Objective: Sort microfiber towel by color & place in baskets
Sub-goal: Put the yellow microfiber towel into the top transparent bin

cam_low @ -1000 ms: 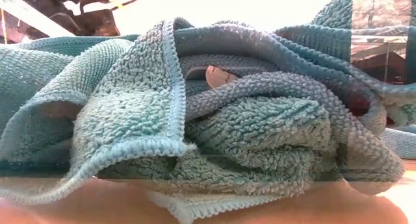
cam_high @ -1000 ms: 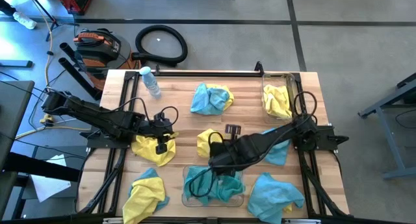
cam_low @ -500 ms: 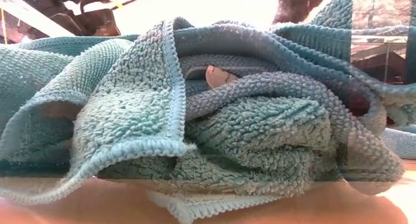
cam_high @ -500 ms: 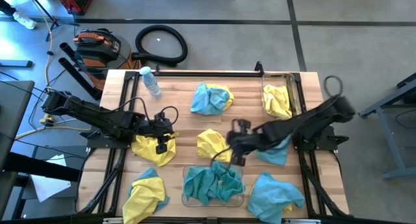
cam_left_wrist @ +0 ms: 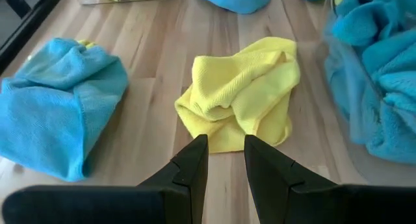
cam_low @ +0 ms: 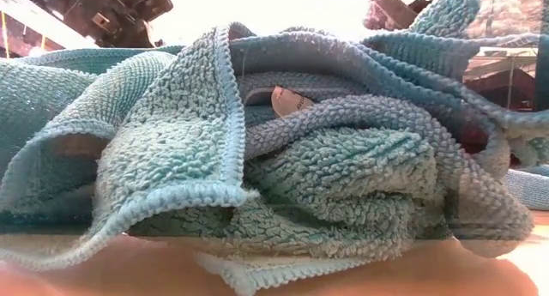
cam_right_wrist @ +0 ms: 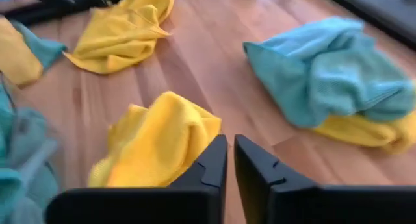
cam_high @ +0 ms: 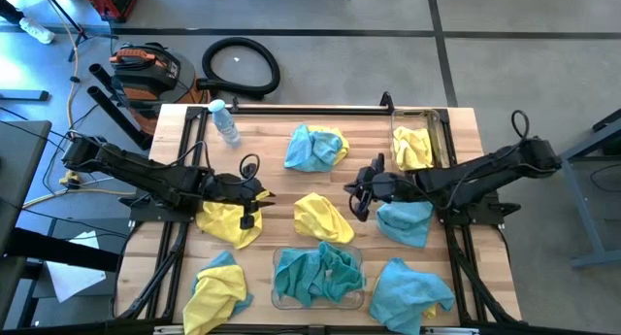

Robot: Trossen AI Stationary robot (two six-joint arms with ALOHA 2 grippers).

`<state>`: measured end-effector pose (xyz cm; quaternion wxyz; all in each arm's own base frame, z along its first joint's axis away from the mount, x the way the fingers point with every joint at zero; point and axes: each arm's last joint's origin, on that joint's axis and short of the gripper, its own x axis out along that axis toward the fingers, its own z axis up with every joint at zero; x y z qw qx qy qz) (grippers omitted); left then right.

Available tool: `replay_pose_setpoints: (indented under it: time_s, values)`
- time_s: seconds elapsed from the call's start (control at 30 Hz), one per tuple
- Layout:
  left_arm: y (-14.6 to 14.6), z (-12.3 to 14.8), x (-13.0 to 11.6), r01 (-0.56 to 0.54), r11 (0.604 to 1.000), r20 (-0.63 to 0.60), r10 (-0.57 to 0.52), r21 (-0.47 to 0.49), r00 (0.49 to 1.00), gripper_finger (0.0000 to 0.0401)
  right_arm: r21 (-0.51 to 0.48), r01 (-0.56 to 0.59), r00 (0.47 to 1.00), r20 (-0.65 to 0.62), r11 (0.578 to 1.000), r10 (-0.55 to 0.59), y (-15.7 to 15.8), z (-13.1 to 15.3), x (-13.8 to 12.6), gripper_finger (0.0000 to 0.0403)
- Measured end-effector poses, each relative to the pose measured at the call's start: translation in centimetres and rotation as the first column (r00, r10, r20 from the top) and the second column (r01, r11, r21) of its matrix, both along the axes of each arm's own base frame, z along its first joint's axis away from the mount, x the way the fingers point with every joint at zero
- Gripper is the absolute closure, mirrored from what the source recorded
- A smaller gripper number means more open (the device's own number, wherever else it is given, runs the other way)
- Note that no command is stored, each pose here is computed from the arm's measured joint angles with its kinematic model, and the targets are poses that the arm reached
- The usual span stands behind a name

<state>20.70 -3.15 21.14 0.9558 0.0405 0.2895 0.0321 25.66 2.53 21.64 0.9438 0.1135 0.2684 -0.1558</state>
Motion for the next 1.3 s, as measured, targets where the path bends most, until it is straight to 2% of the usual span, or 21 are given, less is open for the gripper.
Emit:
replay_pose_setpoints:
  time_s: [0.1, 0.33, 0.47, 0.6, 0.73, 0.93, 1.2, 1.3]
  values:
    - [0.1, 0.0, 0.0, -0.014, 1.0, 0.001, 0.014, 0.012, 1.0, 0.0314, 0.027, -0.022, 0.999, -0.025, 0.999, 0.023, -0.2, -0.4, 0.5, 0.0335]
    - [0.1, 0.0, 0.0, -0.017, 1.0, 0.001, 0.017, 0.009, 1.0, 0.0314, -0.008, -0.103, 0.992, -0.068, 0.995, 0.102, 0.9, -0.7, 3.2, 0.0244]
    - [0.1, 0.0, 0.0, -0.017, 1.0, 0.001, 0.017, 0.009, 1.0, 0.0314, -0.025, -0.129, 0.986, -0.112, 0.991, 0.126, 1.4, -1.1, 5.3, 0.0207]
    - [0.1, 0.0, 0.0, -0.018, 1.0, 0.001, 0.018, 0.009, 1.0, 0.0314, -0.059, -0.214, 0.96, -0.198, 0.975, 0.199, 1.8, -1.5, 7.6, 0.0182]
    - [0.1, 0.0, 0.0, -0.018, 1.0, 0.001, 0.018, 0.009, 1.0, 0.0314, -0.068, -0.271, 0.92, -0.31, 0.96, 0.238, 1.6, -1.8, 9.9, 0.017]
    - [0.1, -0.1, 0.0, -0.018, 1.0, -0.006, 0.018, 0.01, 1.0, 0.0314, 0.045, -0.353, 0.831, -0.445, 0.935, 0.335, 0.3, -2.7, 12.4, 0.0169]
    - [0.1, -0.1, -0.1, -0.018, 1.0, -0.01, 0.018, 0.011, 1.0, 0.0314, 0.147, -0.389, 0.761, -0.506, 0.91, 0.407, -0.9, -5.4, 13.7, 0.0169]
    - [0.1, -0.1, -0.1, -0.018, 1.0, -0.009, 0.018, 0.011, 1.0, 0.0314, 0.158, -0.395, 0.739, -0.531, 0.905, 0.415, -1.1, -6.4, 13.8, 0.0169]
